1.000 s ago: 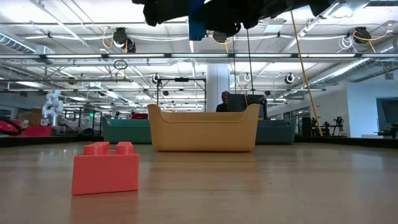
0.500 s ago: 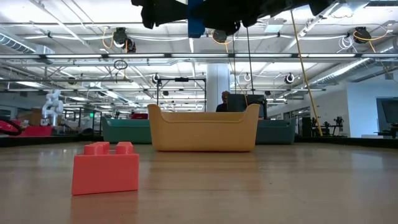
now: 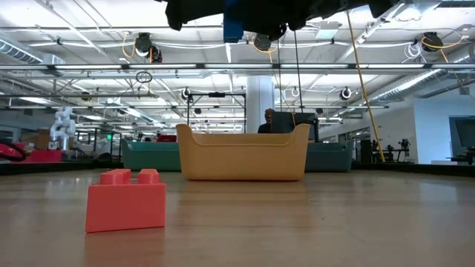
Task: Sort & place blocks by color
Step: Put the blue game piece into the green bin
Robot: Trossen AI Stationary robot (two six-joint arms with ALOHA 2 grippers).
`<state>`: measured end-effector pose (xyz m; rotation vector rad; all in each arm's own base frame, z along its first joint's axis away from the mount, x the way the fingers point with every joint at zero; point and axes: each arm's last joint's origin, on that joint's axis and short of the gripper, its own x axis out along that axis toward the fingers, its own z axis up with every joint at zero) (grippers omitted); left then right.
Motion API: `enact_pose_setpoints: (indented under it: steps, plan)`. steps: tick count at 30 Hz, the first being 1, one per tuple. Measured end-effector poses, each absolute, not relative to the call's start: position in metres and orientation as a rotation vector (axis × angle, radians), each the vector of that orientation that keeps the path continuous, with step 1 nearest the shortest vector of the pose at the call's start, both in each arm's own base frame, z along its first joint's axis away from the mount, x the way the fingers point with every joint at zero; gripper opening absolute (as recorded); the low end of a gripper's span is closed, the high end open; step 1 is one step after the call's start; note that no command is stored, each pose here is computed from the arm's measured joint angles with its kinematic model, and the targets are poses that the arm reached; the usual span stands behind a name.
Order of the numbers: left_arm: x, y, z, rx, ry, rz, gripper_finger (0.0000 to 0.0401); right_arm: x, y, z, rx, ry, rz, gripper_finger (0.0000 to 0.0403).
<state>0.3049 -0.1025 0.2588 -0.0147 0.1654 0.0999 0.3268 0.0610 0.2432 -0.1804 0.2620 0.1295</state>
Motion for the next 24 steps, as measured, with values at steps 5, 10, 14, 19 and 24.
enact_pose_setpoints:
  steps: [5,10,14,19,24]
  plan:
    - [0.305,-0.101,0.258,-0.025,0.168,0.105,0.024,0.327,0.061,0.243,-0.18,0.262,0.129,0.0131]
    - [0.306,-0.098,0.257,-0.035,0.179,0.115,0.0203,0.327,0.061,0.244,-0.179,0.251,0.128,0.0131]
    - [0.307,-0.093,0.254,-0.048,0.207,0.133,0.0173,0.327,0.061,0.243,-0.177,0.259,0.126,0.0131]
    - [0.308,-0.091,0.254,-0.034,0.206,0.15,0.0149,0.327,0.061,0.243,-0.17,0.26,0.128,0.0132]
    - [0.308,-0.09,0.255,-0.011,0.207,0.152,0.0151,0.327,0.061,0.243,-0.175,0.257,0.128,0.0132]
